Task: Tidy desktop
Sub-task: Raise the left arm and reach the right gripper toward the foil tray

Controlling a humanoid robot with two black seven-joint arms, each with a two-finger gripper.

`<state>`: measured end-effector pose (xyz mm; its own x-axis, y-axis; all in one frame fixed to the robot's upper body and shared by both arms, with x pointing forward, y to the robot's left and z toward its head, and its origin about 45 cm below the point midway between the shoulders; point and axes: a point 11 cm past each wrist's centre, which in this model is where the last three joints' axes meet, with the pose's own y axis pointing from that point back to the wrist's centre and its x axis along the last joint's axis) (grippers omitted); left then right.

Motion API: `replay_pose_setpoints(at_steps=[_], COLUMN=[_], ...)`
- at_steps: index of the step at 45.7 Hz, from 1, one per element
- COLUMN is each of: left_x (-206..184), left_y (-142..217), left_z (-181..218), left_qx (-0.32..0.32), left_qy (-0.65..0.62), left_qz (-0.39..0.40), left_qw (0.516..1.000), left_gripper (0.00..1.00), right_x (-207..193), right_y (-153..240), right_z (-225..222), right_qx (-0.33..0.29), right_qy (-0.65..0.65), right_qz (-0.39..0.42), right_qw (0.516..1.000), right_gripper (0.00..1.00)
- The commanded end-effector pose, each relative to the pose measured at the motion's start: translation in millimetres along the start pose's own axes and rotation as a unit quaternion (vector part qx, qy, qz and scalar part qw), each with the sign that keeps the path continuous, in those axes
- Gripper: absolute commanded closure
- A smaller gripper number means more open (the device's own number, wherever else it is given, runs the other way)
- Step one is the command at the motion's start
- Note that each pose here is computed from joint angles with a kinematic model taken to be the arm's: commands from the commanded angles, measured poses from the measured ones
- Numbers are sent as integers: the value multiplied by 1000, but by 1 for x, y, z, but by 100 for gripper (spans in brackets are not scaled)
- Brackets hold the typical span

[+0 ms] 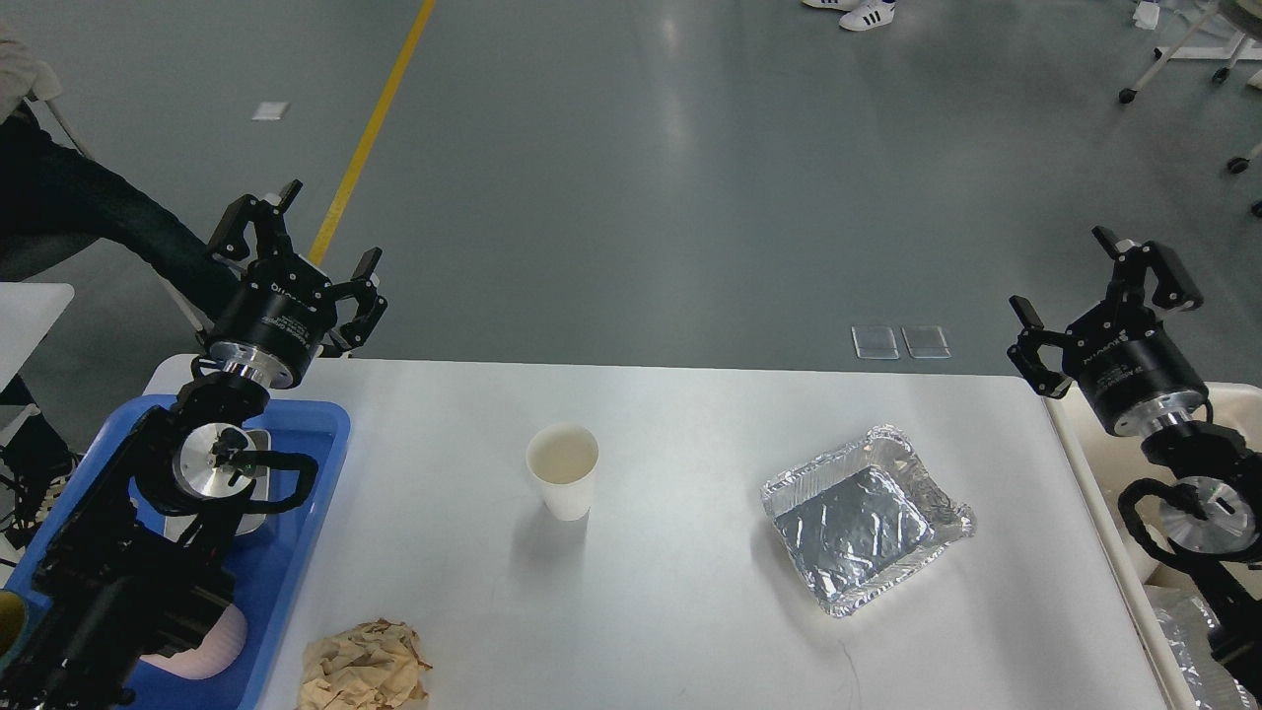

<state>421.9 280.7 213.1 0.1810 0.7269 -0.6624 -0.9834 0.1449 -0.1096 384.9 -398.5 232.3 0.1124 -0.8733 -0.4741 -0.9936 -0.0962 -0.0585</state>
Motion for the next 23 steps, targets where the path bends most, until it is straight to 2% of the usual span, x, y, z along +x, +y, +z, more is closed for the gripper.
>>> replay_pose_setpoints(at_steps=[1, 6, 11, 17, 23], left_x=[7, 15, 24, 34, 35], left_y=[8, 12, 20, 30, 33], left_z=[-3, -4, -7, -14, -17], left_qx=[-22, -14, -7, -2, 0], left_qy=[8, 1, -1, 0, 5], left_qz=[9, 16, 27, 40, 37], left_qw=[1000, 1000, 1000, 999, 999], left_gripper=[3, 3, 3, 3, 3], right_x=[-7, -20, -35, -48, -53], right_y=[0, 3, 11, 26, 58], right_z=[0, -1, -4, -27, -41], right_qx=[-7, -32, -67, -82, -131], right_qy=[35, 129, 270, 439, 559], right_qz=[-16, -56, -113, -187, -259], right_qw=[999, 990, 954, 875, 777], right_gripper=[0, 0, 0, 0, 0])
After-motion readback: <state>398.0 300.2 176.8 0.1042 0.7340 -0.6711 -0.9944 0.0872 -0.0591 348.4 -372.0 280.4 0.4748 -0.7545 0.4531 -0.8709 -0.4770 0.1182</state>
